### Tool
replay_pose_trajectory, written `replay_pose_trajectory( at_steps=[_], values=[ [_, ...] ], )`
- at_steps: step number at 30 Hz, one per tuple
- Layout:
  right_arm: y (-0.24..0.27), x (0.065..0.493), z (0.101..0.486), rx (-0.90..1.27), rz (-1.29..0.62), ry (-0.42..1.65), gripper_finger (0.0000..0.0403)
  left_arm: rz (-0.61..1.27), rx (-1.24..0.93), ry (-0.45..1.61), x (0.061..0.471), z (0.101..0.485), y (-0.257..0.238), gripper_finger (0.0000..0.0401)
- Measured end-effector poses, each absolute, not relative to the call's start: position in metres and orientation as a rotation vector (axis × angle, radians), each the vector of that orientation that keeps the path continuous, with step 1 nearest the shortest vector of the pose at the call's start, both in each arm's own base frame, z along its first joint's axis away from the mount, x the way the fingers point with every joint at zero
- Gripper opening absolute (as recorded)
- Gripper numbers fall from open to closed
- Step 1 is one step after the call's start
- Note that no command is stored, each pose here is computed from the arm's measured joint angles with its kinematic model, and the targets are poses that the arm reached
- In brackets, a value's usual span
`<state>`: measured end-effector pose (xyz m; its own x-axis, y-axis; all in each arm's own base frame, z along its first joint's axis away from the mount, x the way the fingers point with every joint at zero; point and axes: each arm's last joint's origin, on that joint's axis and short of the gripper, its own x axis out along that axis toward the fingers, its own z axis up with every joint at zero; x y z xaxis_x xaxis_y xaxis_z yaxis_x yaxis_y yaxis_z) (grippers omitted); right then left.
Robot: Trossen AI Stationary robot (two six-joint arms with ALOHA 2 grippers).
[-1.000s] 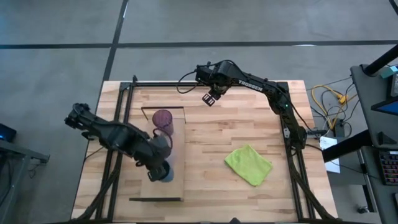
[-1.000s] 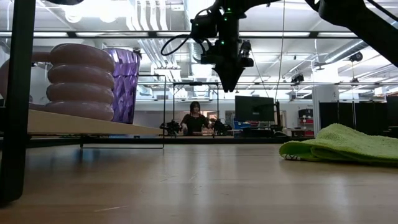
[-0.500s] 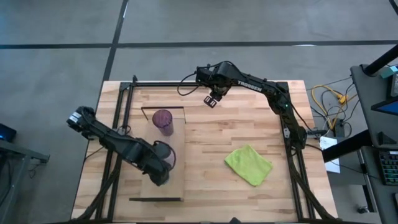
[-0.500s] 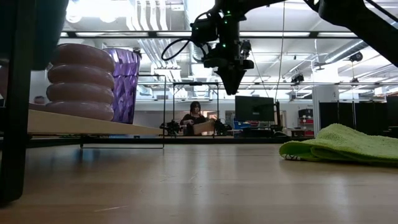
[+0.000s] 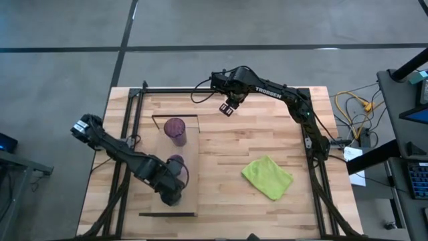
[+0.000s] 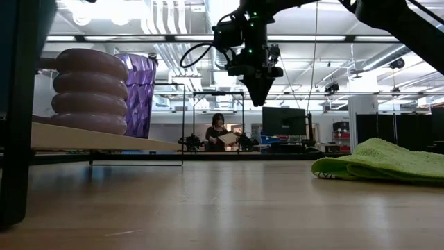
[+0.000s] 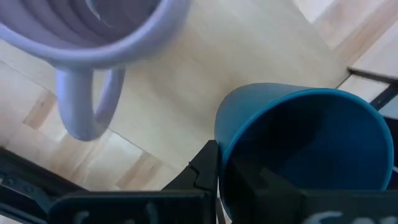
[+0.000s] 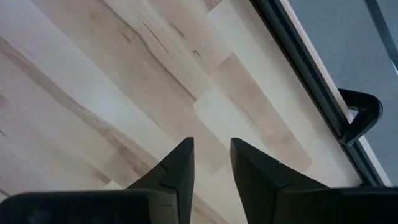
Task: Stack small to large cups/mugs on shelf
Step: Put blue cup on the shelf, then return to Home Position
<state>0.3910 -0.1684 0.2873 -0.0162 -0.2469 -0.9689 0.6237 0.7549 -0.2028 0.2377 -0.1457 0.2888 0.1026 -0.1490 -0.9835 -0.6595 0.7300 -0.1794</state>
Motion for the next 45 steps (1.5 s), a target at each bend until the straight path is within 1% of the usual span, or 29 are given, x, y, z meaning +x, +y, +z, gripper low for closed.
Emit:
replay_pose_trajectory(
  at_steps=[9,14,24,29,34,41,45],
  values=[
    [-0.168,0.391,0.287,0.332,-0.712,1.428,0.0098,0.417,-0.709,1.46,0.237,0.283,-0.147,0.0],
    [-0.169,0.391,0.287,0.334,-0.715,1.426,0.0098,0.417,-0.712,1.515,0.234,0.273,-0.147,0.0002],
    [-0.169,0.391,0.287,0.34,-0.72,1.422,0.0098,0.399,-0.724,1.511,0.235,0.266,-0.148,0.0064],
    [-0.169,0.391,0.287,0.34,-0.72,1.42,0.0098,0.396,-0.726,1.508,0.235,0.267,-0.148,0.0081],
    [-0.169,0.392,0.287,0.339,-0.72,1.417,0.0098,0.372,-0.743,1.491,0.236,0.275,-0.149,0.0082],
    [-0.168,0.393,0.287,0.292,-0.675,1.428,0.0098,0.305,-0.799,1.421,0.235,0.303,-0.145,0.0082],
    [-0.166,0.394,0.287,0.288,-0.671,1.425,0.0098,0.326,-0.786,1.376,0.225,0.314,-0.137,0.0082]
  ],
)
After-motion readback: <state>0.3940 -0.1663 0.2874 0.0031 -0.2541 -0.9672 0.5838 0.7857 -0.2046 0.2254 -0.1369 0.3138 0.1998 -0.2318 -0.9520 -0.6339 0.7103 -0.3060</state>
